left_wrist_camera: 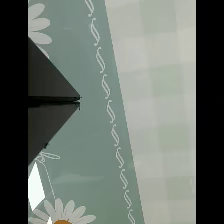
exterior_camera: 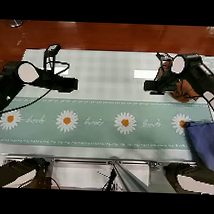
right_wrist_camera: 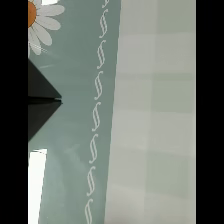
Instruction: Fold the shirts.
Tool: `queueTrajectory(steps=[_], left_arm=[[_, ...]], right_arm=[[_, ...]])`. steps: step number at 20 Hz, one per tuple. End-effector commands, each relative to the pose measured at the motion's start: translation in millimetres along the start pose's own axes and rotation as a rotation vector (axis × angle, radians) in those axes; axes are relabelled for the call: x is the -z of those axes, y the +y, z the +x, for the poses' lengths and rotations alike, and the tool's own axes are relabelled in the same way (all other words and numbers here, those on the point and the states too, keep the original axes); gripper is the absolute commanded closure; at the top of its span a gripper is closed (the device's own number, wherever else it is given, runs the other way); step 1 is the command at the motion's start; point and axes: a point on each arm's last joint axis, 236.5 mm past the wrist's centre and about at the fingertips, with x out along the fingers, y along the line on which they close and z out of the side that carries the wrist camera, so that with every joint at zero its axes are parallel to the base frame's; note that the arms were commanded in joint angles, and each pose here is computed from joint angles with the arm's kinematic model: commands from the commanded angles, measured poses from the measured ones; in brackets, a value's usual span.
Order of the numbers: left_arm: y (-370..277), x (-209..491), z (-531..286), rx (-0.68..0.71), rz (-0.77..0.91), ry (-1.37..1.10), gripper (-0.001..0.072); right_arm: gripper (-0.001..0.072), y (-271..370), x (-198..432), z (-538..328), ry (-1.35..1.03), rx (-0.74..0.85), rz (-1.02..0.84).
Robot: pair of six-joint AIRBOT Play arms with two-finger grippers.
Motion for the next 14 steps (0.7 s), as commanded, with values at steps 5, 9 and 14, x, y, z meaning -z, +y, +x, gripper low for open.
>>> queueTrajectory(steps=[5, 9, 14], left_arm=[[0.4, 0.0, 0.2, 0.0, -0.001, 0.0, 0.0682], [0.4, 0.0, 0.2, -0.001, -0.001, 0.0, 0.0682], [0.4, 0.0, 0.2, -0.001, -0.001, 0.0, 0.0682]], right_arm=[[0.069, 0.3, -0.2, -0.2, 0.0, -0.001, 0.0], [0.069, 0.3, -0.2, 0.0, 0.0, 0.0, 0.0], [0.069, 1.1, -3.2, -0.2, -0.013, -0.004, 0.0]])
